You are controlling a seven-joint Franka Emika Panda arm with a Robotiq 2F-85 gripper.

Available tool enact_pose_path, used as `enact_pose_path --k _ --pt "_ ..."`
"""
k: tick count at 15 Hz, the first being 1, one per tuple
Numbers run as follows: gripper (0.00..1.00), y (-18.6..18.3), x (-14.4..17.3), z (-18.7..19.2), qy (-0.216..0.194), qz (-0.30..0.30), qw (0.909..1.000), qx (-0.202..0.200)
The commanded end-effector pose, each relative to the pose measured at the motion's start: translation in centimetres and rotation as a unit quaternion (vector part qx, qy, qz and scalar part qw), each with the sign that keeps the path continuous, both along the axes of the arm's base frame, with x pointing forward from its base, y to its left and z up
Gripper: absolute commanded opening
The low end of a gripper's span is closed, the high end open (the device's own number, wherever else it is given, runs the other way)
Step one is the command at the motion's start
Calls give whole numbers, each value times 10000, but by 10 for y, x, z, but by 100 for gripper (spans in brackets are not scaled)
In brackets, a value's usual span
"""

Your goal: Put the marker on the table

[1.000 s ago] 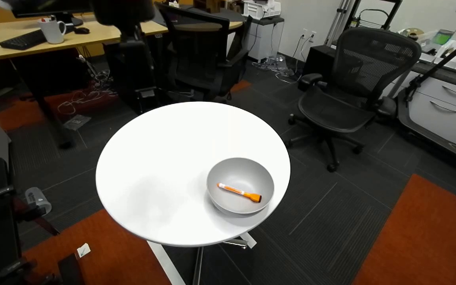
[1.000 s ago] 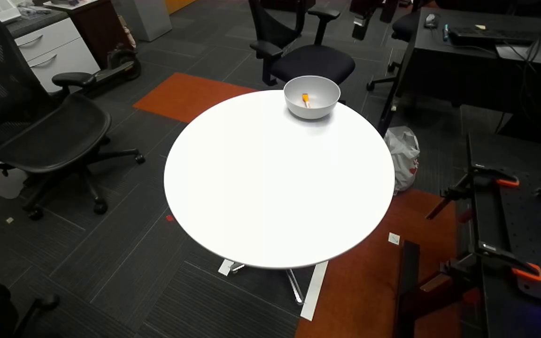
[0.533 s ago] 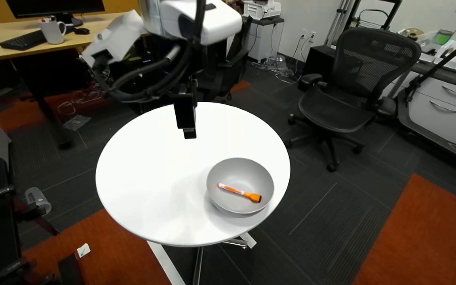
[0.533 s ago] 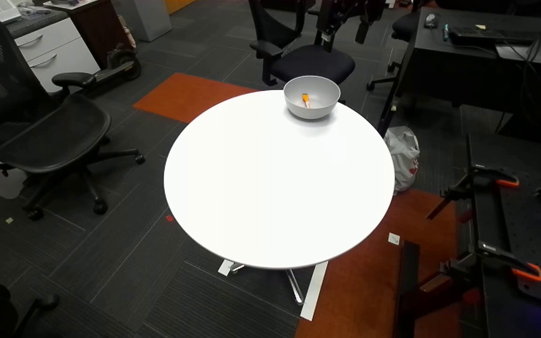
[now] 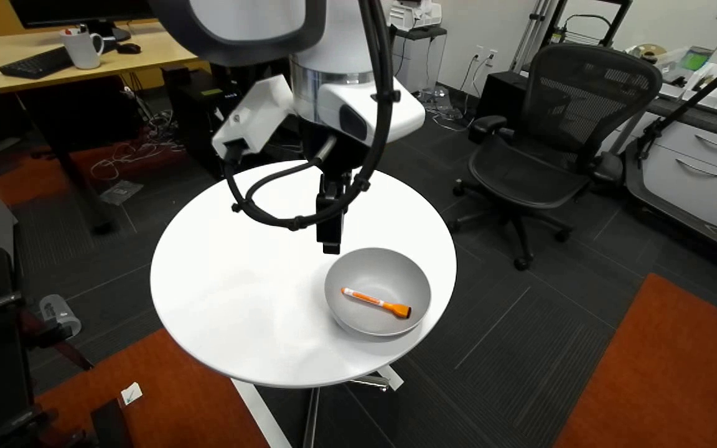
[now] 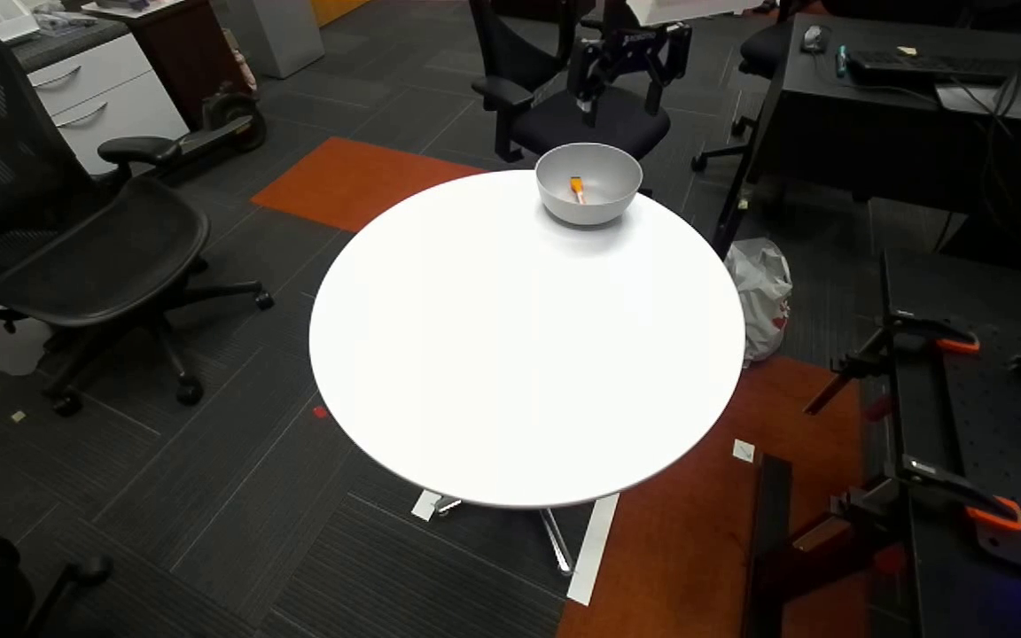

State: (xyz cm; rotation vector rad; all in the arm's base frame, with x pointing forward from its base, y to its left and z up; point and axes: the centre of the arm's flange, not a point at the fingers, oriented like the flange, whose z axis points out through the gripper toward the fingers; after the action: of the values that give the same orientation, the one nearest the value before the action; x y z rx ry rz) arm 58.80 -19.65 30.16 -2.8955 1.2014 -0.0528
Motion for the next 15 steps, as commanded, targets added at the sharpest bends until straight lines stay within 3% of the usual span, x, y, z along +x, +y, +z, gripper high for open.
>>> enact_pose_path --k 1,8,15 --pt "100 -2 3 -8 47 -61 10000 -7" --pt "100 -2 5 -16 99 -71 9999 -8" --pt "100 -25 35 -34 97 -293 9995 -53"
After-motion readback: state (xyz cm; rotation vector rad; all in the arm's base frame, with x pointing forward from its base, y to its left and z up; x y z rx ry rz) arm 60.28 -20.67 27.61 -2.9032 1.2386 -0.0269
